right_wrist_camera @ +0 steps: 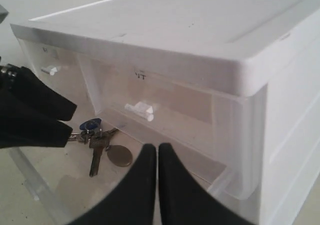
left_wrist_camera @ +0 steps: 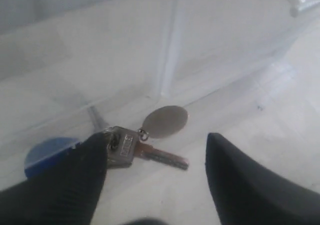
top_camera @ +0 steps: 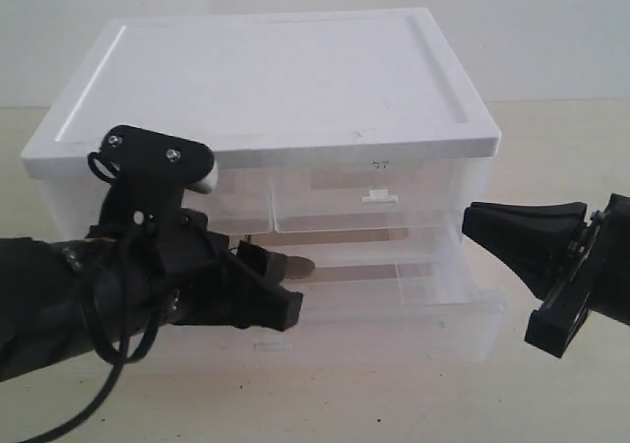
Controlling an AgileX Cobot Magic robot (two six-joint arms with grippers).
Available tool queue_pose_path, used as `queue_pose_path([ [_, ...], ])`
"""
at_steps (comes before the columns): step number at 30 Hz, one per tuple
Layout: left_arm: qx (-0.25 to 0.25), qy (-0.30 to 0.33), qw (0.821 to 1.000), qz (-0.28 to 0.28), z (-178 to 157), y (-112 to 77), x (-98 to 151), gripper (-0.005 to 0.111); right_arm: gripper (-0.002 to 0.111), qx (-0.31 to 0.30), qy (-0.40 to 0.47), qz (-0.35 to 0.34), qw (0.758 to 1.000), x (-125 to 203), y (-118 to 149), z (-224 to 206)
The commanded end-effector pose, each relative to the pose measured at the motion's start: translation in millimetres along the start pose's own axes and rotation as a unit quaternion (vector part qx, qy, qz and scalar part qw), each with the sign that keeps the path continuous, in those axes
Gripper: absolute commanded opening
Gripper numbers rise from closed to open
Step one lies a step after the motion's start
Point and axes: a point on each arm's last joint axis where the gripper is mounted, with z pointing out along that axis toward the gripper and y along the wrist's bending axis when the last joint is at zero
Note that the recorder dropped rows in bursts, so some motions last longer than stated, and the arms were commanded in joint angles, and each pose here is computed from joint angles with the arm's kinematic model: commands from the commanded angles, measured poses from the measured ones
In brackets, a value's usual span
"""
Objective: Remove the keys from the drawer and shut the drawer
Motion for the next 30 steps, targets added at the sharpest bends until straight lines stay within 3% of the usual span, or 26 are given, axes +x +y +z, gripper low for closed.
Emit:
queue_pose_path([
  [1, -0.004, -0.035, 0.999, -0.038, -20, 5.7, -15, 0.054, 0.0, -0.001, -0.007, -0.002, 1.0, -2, -1, 0],
  [7, 0.014, -0.006, 1.0, -0.022, -19, 1.1, -12, 0.054, 0.0, -0.001, -0.007, -0.002, 1.0, -2, -1, 0],
  [9, 0.009, 0.0, 1.0, 0.017, -16, 1.4, -10, 0.05, 0.0, -0.001, -0.007, -0.002, 1.0, -2, -1, 0],
  [13, 0.003, -0.009, 0.997, 0.082, -21, -1.8, -10, 0.032, 0.0, -0.001, -0.007, -0.002, 1.0, -2, 0, 0],
  [15, -0.006, -0.021, 0.994, 0.103, -27, -4.3, -12, 0.029, 0.0, 0.0, -0.008, -0.001, 1.0, -2, -1, 0],
  [19, -0.03, -0.019, 0.978, 0.205, -36, -10.5, -11, 0.029, 0.0, 0.002, -0.009, 0.0, 1.0, -2, -1, 0],
  [22, -0.036, -0.023, 0.975, 0.216, -39, -15.8, -9, 0.028, 0.0, 0.002, -0.009, 0.0, 1.0, -2, -1, 0],
  [26, -0.048, -0.043, 0.986, 0.154, -44, -21.4, -18, 0.018, 0.0, 0.001, -0.008, -0.001, 1.0, -2, -1, 0],
  [30, -0.033, -0.064, 0.985, 0.156, -51, -35.6, -29, 0.016, 0.0, 0.0, -0.008, -0.001, 1.0, -2, -1, 0],
])
